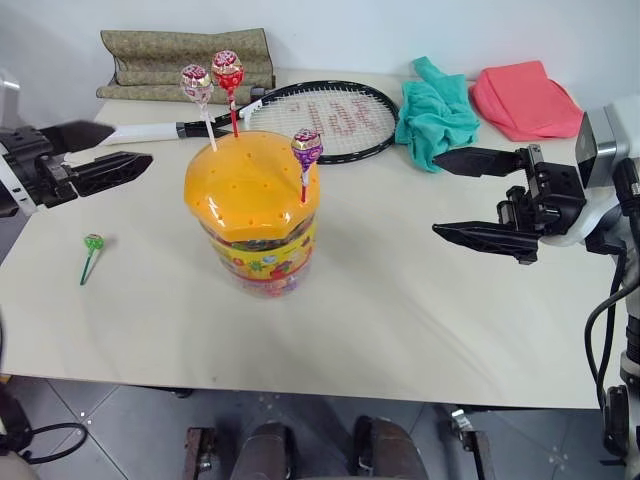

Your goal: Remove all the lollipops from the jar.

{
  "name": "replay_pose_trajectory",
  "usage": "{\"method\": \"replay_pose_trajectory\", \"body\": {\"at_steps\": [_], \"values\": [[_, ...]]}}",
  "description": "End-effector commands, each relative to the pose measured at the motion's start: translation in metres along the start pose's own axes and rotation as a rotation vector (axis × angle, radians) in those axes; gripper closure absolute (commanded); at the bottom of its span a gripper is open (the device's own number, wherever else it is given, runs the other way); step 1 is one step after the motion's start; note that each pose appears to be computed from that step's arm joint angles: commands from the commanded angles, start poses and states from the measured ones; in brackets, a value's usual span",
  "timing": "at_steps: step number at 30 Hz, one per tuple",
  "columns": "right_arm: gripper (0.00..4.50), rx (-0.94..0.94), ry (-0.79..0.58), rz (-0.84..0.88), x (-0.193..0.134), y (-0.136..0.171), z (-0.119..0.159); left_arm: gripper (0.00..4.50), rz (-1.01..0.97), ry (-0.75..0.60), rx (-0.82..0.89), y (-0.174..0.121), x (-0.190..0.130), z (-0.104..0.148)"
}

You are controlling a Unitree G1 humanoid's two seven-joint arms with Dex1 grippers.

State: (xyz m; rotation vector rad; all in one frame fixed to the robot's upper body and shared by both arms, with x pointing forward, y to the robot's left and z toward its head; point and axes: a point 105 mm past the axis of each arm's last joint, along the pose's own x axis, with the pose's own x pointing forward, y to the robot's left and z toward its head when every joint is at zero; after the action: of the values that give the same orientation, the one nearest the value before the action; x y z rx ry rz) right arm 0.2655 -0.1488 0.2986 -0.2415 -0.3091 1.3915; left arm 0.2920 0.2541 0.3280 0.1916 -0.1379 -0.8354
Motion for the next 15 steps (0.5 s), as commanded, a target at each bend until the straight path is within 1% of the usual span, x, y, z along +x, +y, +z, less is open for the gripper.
{"method": "replay_pose_trajectory", "body": {"at_steps": [1, 5, 10, 12, 15], "values": [[0.00, -0.063, -0.012, -0.027, -0.006, 0.005, 0.015, 0.04, -0.208, -0.157, 0.104, -0.025, 0.005, 0.025], [0.00, -0.072, -0.005, -0.053, -0.009, 0.008, 0.016, 0.04, -0.252, -0.144, 0.079, -0.023, 0.026, 0.017], [0.00, -0.077, 0.008, -0.088, -0.014, 0.013, 0.017, 0.04, -0.305, -0.132, 0.067, -0.019, 0.045, 0.009], [0.00, -0.078, 0.013, -0.106, -0.016, 0.014, 0.017, 0.04, -0.322, -0.159, 0.080, -0.018, 0.050, 0.009], [0.00, -0.082, 0.017, -0.127, -0.018, 0.015, 0.018, 0.66, -0.338, -0.173, 0.084, -0.016, 0.057, 0.007]]}}
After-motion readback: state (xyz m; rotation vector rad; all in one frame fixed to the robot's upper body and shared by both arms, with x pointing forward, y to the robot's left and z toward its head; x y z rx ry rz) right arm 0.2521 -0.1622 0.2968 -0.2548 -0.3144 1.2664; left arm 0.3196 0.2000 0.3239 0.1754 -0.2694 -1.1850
